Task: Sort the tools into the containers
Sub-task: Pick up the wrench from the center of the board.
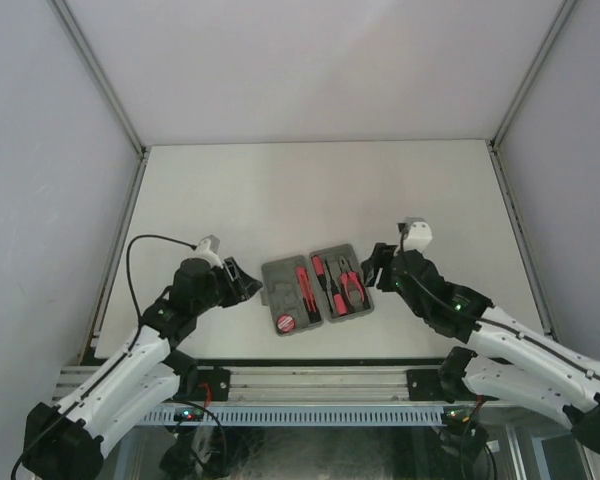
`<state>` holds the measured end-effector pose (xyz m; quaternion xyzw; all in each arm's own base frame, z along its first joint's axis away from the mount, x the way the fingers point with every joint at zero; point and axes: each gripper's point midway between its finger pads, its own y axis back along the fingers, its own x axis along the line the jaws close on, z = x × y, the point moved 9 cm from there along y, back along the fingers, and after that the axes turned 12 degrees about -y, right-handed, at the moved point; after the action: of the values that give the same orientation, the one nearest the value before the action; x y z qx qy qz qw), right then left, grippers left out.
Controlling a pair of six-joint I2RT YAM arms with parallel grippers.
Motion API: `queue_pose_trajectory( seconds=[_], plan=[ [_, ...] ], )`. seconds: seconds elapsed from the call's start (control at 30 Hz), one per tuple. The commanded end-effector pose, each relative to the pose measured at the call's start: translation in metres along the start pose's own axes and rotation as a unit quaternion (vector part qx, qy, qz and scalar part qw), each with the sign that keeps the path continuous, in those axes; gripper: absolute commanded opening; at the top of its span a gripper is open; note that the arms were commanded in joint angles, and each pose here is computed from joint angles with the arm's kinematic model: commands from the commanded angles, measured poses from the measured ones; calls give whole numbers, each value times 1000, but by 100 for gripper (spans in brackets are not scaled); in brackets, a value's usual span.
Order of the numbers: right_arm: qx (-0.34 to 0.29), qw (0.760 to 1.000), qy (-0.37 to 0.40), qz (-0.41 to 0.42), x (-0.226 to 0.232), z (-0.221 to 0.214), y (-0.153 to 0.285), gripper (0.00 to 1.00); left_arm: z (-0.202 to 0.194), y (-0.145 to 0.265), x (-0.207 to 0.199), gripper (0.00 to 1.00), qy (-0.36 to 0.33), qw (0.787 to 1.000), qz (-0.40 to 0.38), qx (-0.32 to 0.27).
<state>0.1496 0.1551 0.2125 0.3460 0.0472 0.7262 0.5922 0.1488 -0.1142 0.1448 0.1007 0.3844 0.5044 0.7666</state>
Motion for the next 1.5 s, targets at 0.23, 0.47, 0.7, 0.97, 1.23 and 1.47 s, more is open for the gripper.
queue_pose_trajectory(
  seconds=[0.23,0.47,0.7,0.97,1.23,1.47],
  plan=[
    [-47,980,-138,-135,-70,17,-2,64,50,44,-13,60,-41,994,87,-50],
    [-36,935,-241,-257,-117,18,1,66,71,70,-15,61,-84,985,129,-81],
    [10,912,-270,-309,-153,15,-5,66,81,76,-16,62,-136,978,135,-80],
    [69,905,-259,-331,-176,10,-22,66,79,71,-14,62,-145,977,142,-67],
    [103,888,-260,-364,-187,8,-36,66,79,69,-14,62,-149,977,138,-62],
    [114,879,-255,-386,-192,10,-39,65,79,67,-14,62,-155,977,139,-55]
  ],
)
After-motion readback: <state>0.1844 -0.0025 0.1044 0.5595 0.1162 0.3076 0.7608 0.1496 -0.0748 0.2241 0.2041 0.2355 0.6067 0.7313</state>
